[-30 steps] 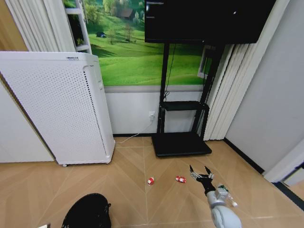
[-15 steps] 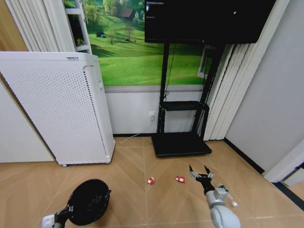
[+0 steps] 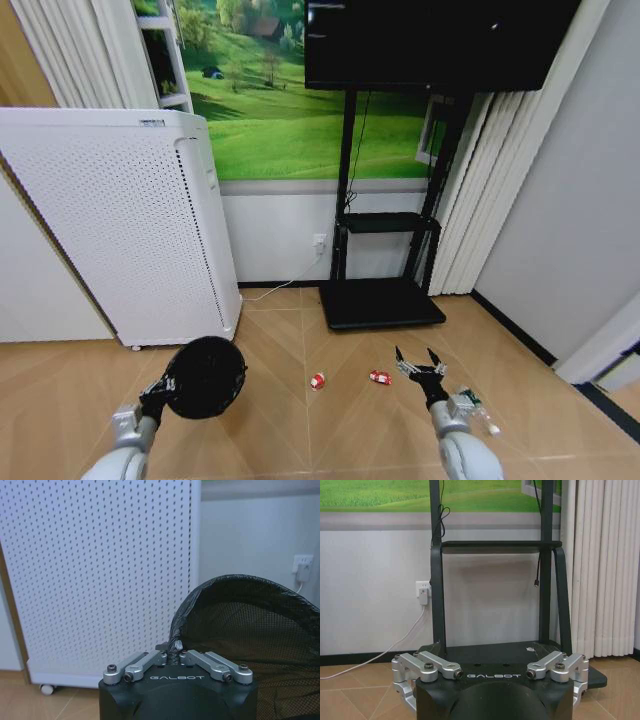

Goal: Pick up the trash bin and place the garbage on the floor into it.

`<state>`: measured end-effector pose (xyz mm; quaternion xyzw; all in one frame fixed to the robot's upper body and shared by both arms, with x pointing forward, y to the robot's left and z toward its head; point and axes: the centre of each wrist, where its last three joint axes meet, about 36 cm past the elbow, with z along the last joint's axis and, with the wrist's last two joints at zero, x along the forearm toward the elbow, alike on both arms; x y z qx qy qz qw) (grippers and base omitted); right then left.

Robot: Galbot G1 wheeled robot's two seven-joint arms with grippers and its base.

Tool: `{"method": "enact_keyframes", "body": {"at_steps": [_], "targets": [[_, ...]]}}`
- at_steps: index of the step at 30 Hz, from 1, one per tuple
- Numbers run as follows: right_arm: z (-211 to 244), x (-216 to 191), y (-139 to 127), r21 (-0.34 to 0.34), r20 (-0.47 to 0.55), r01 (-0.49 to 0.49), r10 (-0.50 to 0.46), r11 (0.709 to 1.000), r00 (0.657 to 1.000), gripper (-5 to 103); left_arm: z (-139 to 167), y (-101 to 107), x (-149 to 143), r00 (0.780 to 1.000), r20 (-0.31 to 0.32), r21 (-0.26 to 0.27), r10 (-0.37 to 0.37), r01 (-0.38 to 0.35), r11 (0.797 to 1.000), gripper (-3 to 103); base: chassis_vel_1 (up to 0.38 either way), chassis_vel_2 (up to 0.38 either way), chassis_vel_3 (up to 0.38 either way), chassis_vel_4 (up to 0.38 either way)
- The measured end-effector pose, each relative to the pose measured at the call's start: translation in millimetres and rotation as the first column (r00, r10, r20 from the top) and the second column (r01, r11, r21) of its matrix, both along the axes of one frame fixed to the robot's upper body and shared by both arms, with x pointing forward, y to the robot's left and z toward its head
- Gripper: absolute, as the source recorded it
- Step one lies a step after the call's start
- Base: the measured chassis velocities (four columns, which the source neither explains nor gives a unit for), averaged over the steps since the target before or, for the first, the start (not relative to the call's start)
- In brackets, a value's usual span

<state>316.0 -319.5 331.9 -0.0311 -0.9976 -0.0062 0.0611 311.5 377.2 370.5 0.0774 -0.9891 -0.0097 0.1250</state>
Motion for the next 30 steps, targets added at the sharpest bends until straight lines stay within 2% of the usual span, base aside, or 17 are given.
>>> {"method": "enact_keyframes", "body": {"at_steps": [3, 6, 8, 10, 13, 17, 20, 23, 25, 30], "targets": [[11.4, 3.0, 8.5, 0.033, -0.024, -0.008, 0.009, 0.999, 1.000, 100, 8.2, -1.0, 16.1, 0.996, 0.087, 0.002, -0.023, 0.023, 1.000, 4, 0.000, 0.000, 0.000, 0.000], [14.3, 4.9, 11.6, 0.045, -0.037, -0.013, 0.014, 0.999, 0.999, 100, 9.9, 0.0, 23.1, 0.993, 0.112, 0.009, -0.034, 0.033, 0.999, 4, 0.000, 0.000, 0.000, 0.000], [15.0, 10.1, 16.1, 0.057, -0.043, -0.021, 0.023, 0.998, 0.999, 100, 17.8, -3.1, 38.5, 0.985, 0.158, 0.012, -0.069, 0.068, 0.998, 4, 0.000, 0.000, 0.000, 0.000], [14.4, 11.6, 17.6, 0.062, -0.050, -0.025, 0.028, 0.998, 0.998, 100, 21.6, -5.6, 43.4, 0.981, 0.173, 0.010, -0.086, 0.085, 0.996, 4, 0.000, 0.000, 0.000, 0.000], [16.7, 11.1, 19.1, 0.107, -0.083, -0.059, 0.068, 0.993, 0.994, 100, 30.7, -20.9, 61.1, 0.964, 0.207, 0.016, -0.165, 0.166, 0.986, 4, 0.000, 0.000, 0.000, 0.000], [19.0, 9.7, 17.3, 0.128, -0.110, -0.106, 0.120, 0.986, 0.987, 100, 32.2, -37.0, 69.5, 0.953, 0.214, 0.016, -0.216, 0.218, 0.976, 4, 0.000, 0.000, 0.000, 0.000], [17.1, 11.4, 15.2, 0.130, -0.120, -0.126, 0.142, 0.983, 0.983, 100, 33.1, -66.7, 81.7, 0.934, 0.215, 0.015, -0.286, 0.290, 0.957, 4, 0.000, 0.000, 0.000, 0.000], [15.8, 13.1, 14.0, 0.130, -0.121, -0.122, 0.138, 0.984, 0.983, 100, 32.1, -74.4, 85.7, 0.929, 0.212, 0.016, -0.303, 0.307, 0.952, 4, 0.000, 0.000, 0.000, 0.000], [13.8, 17.9, 9.7, 0.130, -0.119, -0.104, 0.120, 0.986, 0.986, 100, 27.3, -87.4, 95.4, 0.922, 0.194, 0.023, -0.336, 0.338, 0.941, 4, 0.000, 0.000, 0.000, 0.000], [11.5, 18.1, 5.7, 0.135, -0.119, -0.095, 0.111, 0.986, 0.987, 100, 22.8, -92.5, 109.9, 0.914, 0.174, 0.042, -0.365, 0.364, 0.930, 4, 0.000, 0.000, 0.000, 0.000]]}}
